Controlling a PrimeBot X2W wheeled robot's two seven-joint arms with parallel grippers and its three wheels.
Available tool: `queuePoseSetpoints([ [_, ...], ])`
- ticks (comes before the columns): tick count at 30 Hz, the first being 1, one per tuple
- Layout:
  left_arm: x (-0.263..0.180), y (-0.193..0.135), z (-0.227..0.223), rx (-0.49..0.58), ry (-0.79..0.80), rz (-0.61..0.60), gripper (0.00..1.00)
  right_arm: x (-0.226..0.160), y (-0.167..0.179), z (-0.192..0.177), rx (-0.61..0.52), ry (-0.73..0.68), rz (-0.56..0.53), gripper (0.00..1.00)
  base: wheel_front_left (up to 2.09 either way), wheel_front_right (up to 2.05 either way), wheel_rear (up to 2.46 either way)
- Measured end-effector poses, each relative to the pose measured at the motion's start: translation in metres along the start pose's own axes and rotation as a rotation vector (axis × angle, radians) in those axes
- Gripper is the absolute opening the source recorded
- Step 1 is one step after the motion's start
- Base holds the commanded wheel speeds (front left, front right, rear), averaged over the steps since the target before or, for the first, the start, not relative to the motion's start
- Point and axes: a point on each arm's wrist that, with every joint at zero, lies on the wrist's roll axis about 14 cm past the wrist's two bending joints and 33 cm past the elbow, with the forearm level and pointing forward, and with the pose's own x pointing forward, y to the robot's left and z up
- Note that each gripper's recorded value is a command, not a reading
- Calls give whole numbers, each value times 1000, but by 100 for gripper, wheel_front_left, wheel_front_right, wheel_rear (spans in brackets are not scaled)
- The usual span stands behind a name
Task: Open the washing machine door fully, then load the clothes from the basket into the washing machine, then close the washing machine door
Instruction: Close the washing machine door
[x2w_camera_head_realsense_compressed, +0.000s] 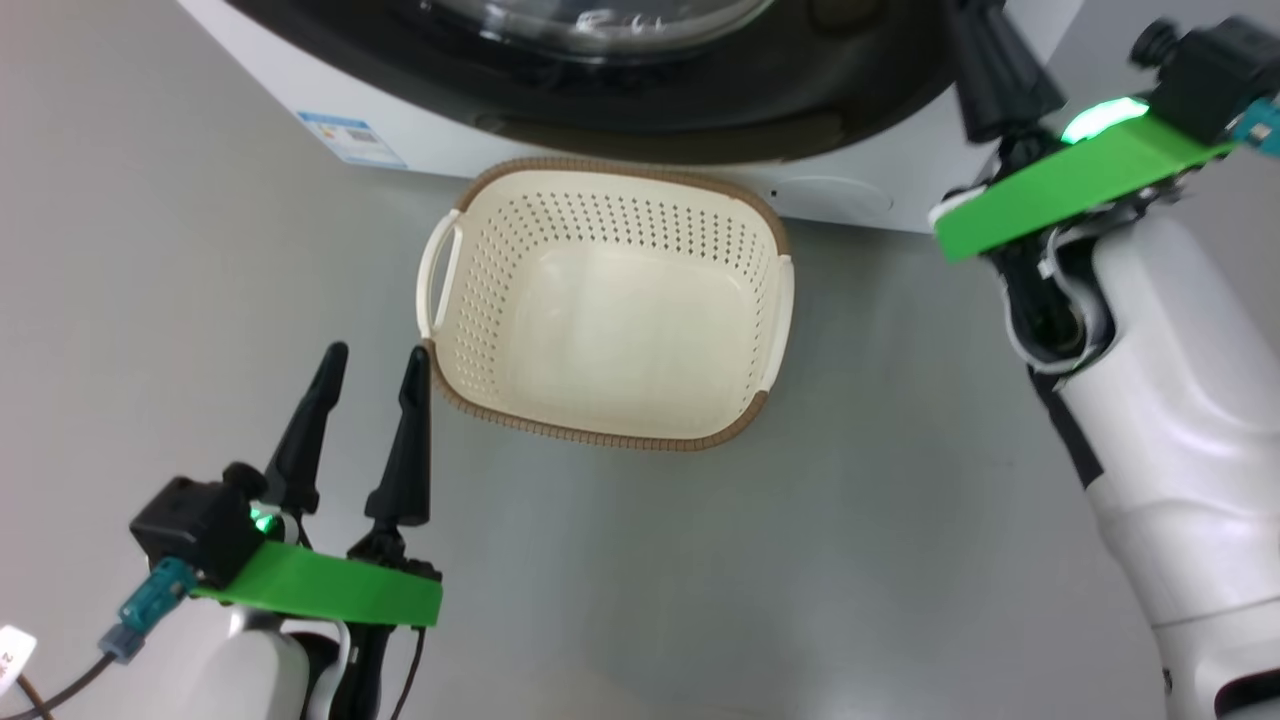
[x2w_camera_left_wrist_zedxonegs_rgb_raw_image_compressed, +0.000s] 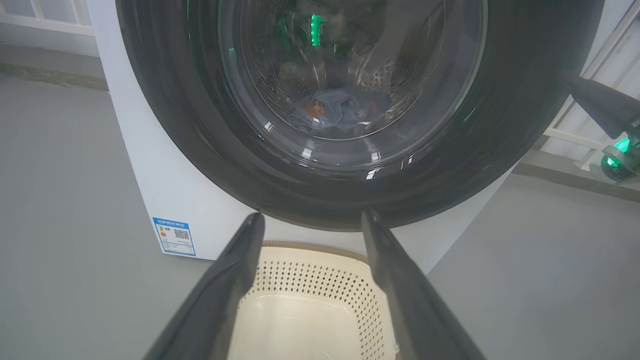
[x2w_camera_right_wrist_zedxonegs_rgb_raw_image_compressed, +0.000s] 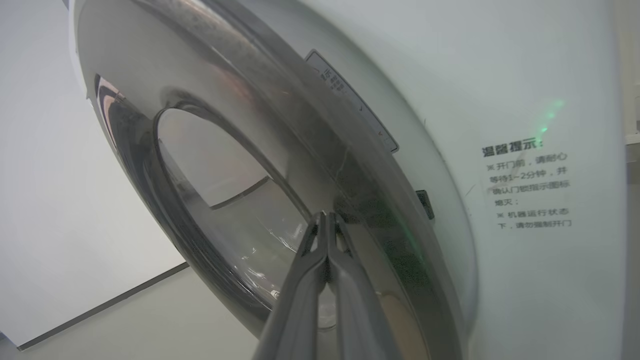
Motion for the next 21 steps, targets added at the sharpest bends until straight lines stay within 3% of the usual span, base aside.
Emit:
queuePoseSetpoints([
  [21,12,4,-4,12,9,0,100,27,-10,-3,16,-40,-30,0,0,0,0],
])
